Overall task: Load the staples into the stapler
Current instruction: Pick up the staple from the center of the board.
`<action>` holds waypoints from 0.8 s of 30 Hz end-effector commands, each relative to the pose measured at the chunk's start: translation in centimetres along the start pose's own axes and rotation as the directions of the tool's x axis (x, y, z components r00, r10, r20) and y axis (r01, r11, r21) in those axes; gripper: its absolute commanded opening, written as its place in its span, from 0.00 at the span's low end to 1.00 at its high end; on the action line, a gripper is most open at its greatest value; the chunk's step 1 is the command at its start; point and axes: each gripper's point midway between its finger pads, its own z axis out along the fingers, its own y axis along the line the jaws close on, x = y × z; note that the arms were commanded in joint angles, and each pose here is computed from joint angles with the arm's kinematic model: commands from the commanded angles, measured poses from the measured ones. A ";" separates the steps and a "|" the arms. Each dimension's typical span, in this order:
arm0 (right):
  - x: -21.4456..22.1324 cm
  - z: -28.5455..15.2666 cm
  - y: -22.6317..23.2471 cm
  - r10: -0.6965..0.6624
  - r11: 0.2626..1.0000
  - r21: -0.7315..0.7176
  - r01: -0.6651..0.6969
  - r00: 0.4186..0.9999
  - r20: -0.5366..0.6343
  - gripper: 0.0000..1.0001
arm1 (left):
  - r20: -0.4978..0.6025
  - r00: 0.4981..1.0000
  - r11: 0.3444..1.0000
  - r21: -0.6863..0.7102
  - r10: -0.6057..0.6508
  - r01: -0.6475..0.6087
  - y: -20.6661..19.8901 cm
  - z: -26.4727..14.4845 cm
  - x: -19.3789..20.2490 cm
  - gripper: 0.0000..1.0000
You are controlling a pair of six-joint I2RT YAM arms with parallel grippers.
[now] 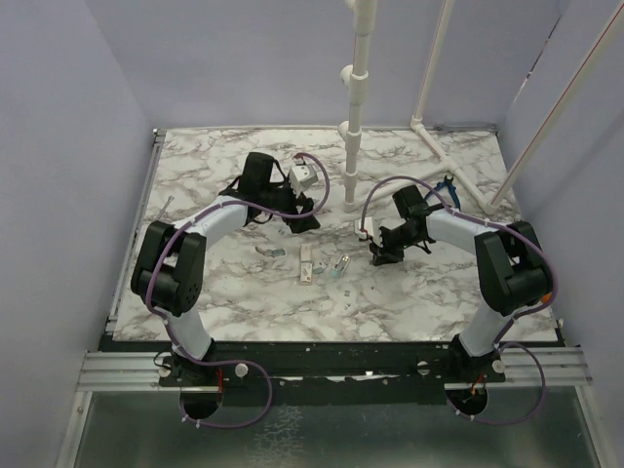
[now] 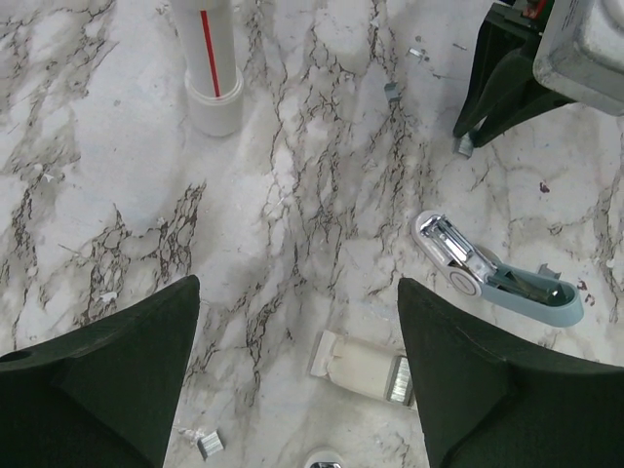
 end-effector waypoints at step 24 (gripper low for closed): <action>-9.7 -5.2 -1.4 0.165 0.981 0.047 -0.189 0.936 0.309 0.13 | 0.209 0.959 0.919 0.307 0.190 -0.249 -8.3 0.7 -4.0 0.68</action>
